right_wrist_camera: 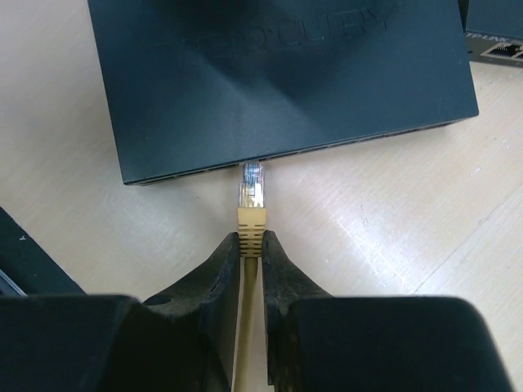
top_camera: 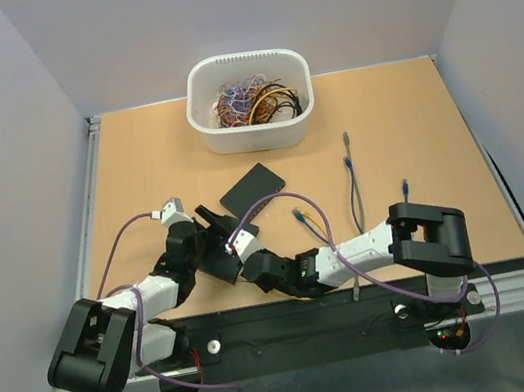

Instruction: Insert the plug into the switch port

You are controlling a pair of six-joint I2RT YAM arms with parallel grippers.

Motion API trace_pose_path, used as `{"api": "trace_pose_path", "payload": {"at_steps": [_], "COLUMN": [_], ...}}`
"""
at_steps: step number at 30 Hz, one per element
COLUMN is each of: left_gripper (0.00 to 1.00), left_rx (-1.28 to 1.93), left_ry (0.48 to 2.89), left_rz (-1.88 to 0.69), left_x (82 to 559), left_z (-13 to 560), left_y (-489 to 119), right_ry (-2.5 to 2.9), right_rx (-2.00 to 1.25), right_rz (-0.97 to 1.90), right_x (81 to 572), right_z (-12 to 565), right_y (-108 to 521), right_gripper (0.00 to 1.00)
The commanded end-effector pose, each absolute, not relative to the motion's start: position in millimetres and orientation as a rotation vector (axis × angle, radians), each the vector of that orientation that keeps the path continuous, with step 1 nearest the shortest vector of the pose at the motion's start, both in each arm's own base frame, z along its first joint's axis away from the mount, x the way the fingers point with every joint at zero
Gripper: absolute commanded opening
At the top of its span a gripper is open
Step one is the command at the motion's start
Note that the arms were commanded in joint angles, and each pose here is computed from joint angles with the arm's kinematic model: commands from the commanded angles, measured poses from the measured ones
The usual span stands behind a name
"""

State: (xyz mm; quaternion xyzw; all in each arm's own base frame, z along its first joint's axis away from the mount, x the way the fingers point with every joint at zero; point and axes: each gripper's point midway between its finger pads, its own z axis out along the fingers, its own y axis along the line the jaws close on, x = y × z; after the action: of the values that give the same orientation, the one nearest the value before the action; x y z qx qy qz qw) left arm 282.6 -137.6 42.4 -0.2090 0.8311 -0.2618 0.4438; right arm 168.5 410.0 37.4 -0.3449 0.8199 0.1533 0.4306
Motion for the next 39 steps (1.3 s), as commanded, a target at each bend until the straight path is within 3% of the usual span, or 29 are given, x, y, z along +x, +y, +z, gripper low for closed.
{"api": "trace_pose_path", "payload": {"at_steps": [1,18,39], "left_gripper": [0.87,0.87,0.87], "left_rx": [-0.498,-0.473,-0.457], "left_ry": [2.150,2.171,2.190], "left_rz": [-0.694,-0.702,-0.712], "left_x": [267,260,256], "left_z": [28,21,16], "left_y": [-151,-155,-158], "right_ry": [1.878,1.846,1.730], "right_rx": [-0.723,-0.645,-0.628], "right_rz": [0.586,0.460,0.525], "right_x": [176,192,187], "right_z": [105,94,111], "right_y": [465,451,445], "right_gripper": [0.00,0.00,0.01]}}
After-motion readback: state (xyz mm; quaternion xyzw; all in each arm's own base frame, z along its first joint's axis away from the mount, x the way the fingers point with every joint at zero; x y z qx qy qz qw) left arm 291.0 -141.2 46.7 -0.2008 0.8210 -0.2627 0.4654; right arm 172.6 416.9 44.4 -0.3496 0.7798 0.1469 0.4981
